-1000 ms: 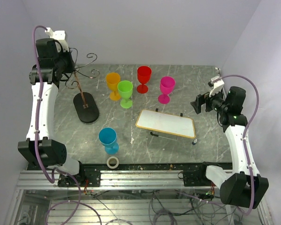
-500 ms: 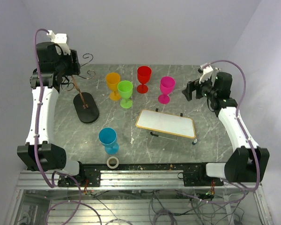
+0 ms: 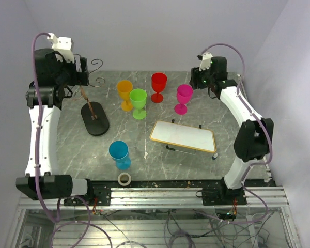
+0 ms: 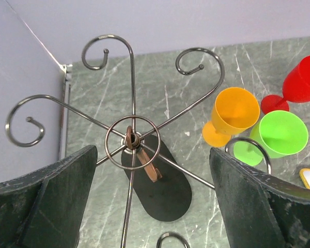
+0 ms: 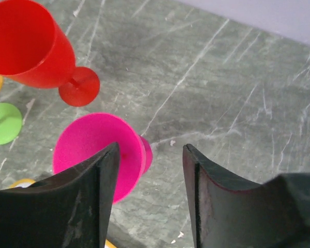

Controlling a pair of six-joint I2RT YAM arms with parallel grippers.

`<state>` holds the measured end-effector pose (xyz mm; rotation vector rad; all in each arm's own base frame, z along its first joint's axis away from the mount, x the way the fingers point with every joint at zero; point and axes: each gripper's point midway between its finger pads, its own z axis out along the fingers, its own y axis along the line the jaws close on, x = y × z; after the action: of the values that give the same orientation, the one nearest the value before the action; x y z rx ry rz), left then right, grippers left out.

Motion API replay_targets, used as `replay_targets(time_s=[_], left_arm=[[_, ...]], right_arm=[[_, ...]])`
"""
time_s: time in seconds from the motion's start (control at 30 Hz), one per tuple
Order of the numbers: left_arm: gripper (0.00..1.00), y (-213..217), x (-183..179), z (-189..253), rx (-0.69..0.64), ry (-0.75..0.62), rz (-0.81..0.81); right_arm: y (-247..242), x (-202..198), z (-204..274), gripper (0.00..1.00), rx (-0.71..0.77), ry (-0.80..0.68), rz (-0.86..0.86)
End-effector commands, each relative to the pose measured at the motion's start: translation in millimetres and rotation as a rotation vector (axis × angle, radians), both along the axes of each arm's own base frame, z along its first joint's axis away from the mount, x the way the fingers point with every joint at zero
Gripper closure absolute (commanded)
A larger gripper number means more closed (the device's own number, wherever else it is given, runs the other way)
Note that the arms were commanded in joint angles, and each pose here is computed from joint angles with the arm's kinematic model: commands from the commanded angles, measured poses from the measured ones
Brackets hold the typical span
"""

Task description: Place the wine glass upside down on the wine glass rack

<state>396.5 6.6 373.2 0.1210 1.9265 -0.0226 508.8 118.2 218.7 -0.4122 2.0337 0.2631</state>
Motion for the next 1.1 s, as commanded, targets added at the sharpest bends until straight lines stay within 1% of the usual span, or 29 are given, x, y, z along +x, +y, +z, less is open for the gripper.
replay_targets(time_s=[0.0, 0.1, 0.3, 0.33, 0.43, 0.53, 0.6, 0.63, 0.77, 0.9, 1.07], left_arm=[[0.00, 6.4, -14.2, 38.4, 0.049, -0.117, 0.019], [0.00, 9.0, -18.3, 43.9, 0.063, -0.139, 0.030], [0.00, 7.6, -23.3, 46.5, 0.069, -0.150, 0.021], [0.00, 7.4, -23.5, 46.3, 0.070, -0.152, 0.020], [0.00, 6.9, -25.3, 47.1, 0.079, -0.154, 0.012], [0.00, 7.4, -27.7, 50.4, 0.088, -0.155, 0.011], [0.00, 8.4, -28.9, 53.4, 0.095, -0.154, 0.014], [0.00, 8.1, -30.1, 55.5, 0.094, -0.154, 0.014], [0.03, -5.3, -34.2, 62.2, 0.056, -0.156, -0.049], [0.05, -35.1, -41.2, 70.7, -0.018, -0.175, -0.182], [0.06, -76.1, -46.0, 77.7, -0.051, -0.184, -0.294]], right_arm=[[0.9, 3.4, -27.9, 0.50, -0.063, 0.113, -0.061], [4.6, 7.2, -41.5, 0.55, -0.093, 0.153, -0.069], [12.4, 5.6, -54.1, 0.67, -0.107, 0.201, -0.046], [13.2, 4.7, -54.7, 0.69, -0.108, 0.203, -0.043], [12.1, 3.7, -55.6, 0.81, -0.118, 0.206, -0.043], [11.2, 3.3, -48.2, 0.92, -0.125, 0.193, -0.037], [10.9, 3.9, -35.4, 0.98, -0.132, 0.166, -0.030], [9.8, 4.1, -27.8, 1.00, -0.135, 0.151, -0.029], [3.2, 3.7, 13.9, 1.00, -0.147, 0.064, -0.041], [-8.1, -2.4, 74.9, 1.00, -0.134, -0.056, -0.067], [-15.6, -20.8, 150.9, 1.00, -0.093, -0.203, -0.070]])
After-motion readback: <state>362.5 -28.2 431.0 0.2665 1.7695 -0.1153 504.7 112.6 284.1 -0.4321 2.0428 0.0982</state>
